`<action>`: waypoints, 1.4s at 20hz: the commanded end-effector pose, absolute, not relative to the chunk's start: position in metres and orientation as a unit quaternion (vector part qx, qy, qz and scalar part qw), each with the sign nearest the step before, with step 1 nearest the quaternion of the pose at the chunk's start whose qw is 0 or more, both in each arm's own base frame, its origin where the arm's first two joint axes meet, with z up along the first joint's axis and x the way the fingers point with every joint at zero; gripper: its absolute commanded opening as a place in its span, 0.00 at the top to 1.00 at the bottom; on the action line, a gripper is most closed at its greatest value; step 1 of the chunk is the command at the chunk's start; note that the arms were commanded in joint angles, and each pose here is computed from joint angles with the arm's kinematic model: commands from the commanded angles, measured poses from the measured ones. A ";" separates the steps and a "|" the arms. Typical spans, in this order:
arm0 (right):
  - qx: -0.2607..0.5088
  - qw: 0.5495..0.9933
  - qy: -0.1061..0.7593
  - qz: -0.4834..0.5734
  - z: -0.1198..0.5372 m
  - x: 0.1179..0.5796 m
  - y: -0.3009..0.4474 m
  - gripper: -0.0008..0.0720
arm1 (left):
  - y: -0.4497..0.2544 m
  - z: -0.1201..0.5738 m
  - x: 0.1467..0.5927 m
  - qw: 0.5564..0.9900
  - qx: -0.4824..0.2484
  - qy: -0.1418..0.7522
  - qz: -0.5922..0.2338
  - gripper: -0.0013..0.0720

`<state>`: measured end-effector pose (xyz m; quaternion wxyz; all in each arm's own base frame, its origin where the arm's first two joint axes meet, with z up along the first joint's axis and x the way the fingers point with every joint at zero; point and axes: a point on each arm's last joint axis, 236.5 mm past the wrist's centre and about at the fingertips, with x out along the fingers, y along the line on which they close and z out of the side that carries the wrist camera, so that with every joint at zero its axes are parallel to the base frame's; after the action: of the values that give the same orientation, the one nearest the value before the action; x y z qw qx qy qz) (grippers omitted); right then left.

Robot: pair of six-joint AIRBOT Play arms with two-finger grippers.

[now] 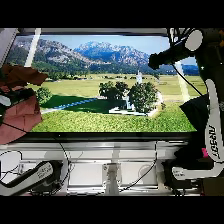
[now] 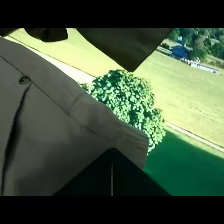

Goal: Fold the clothes and pants, and hang the long-sleeved shirts on hangers.

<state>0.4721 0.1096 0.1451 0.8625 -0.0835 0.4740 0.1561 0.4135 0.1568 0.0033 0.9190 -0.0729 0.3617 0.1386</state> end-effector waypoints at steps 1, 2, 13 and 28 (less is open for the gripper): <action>-0.083 0.864 0.472 0.156 0.146 0.473 0.110 0.31 | 0.160 0.007 0.418 0.923 -0.070 0.349 0.143 0.95; -0.083 0.864 0.472 0.156 0.146 0.473 0.110 0.31 | 0.160 0.009 0.418 0.924 -0.069 0.348 0.143 0.95; -0.006 0.876 0.427 0.222 0.167 0.480 0.156 0.31 | 0.137 0.061 0.379 0.925 -0.035 0.359 0.119 0.95; 0.028 0.897 0.374 0.234 0.189 0.498 0.169 0.31 | 0.117 -0.051 0.332 0.832 -0.019 0.544 0.107 0.04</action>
<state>0.4968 0.1677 0.1874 0.8958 0.0263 0.3778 0.2325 0.3360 0.0914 -0.0390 0.8432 -0.0545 0.5308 0.0655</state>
